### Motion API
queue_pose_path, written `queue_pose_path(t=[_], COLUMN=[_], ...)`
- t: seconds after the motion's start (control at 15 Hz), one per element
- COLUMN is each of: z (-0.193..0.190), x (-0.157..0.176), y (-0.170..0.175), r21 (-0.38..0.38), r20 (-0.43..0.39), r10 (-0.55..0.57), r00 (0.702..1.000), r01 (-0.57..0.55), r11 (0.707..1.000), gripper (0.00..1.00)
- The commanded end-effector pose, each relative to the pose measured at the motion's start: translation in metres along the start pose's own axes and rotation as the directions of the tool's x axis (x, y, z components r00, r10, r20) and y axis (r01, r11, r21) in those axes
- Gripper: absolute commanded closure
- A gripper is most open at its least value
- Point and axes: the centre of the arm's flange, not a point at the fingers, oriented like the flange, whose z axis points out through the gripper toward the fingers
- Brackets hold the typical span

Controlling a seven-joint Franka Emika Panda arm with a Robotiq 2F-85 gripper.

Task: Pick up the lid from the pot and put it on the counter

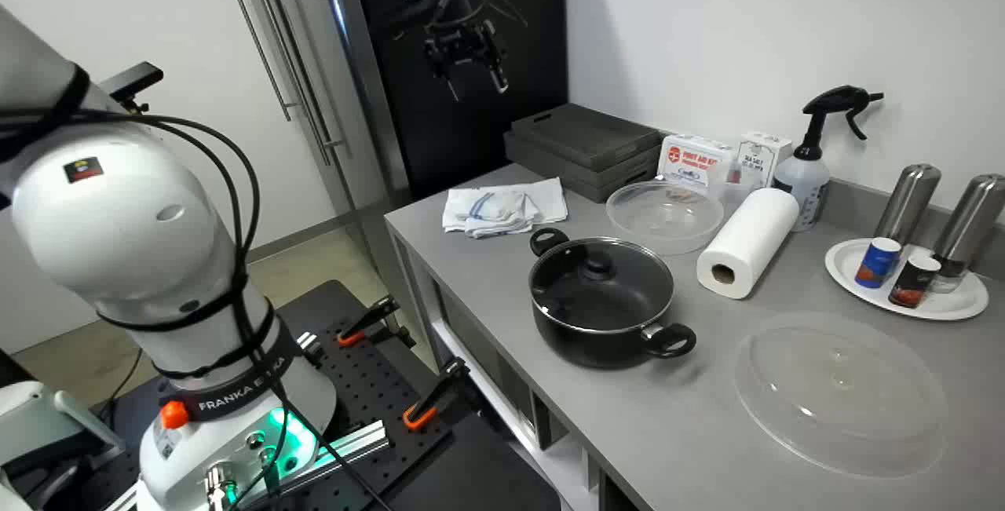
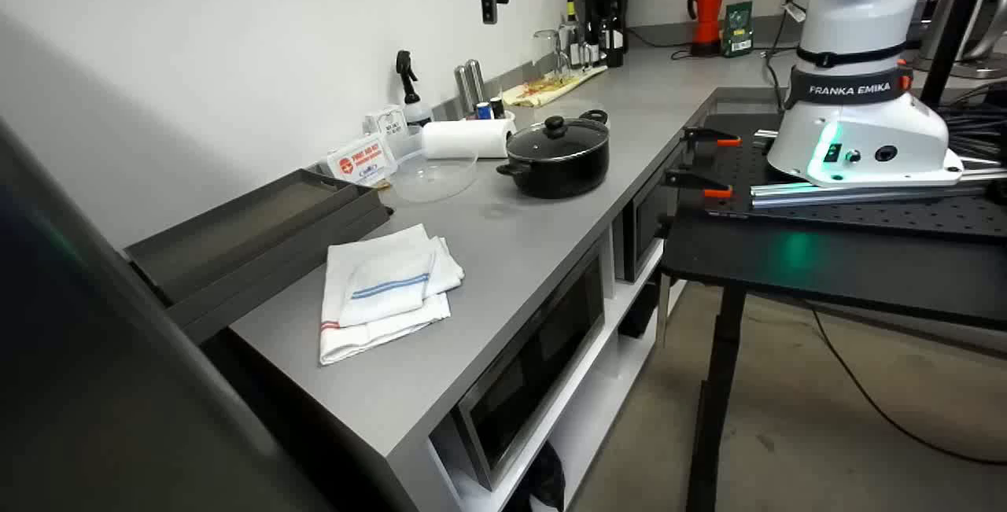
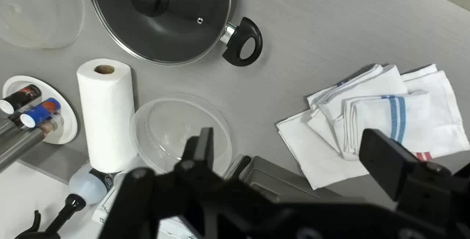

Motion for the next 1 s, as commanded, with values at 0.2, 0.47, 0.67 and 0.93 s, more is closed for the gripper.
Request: queue_pose_path(t=[0.2, 0.47, 0.67, 0.93], z=[0.000, 0.000, 0.001, 0.010], x=[0.000, 0.000, 0.001, 0.010], y=[0.000, 0.000, 0.002, 0.019], r21=[0.000, 0.000, 0.003, 0.026], r20=[0.000, 0.000, 0.005, 0.020], r10=[0.000, 0.000, 0.002, 0.034], r00=[1.000, 1.000, 1.000, 0.999], r01=[0.000, 0.000, -0.002, -0.035], r11=[1.000, 1.000, 1.000, 0.999], gripper=[0.00, 0.00, 0.00, 0.00])
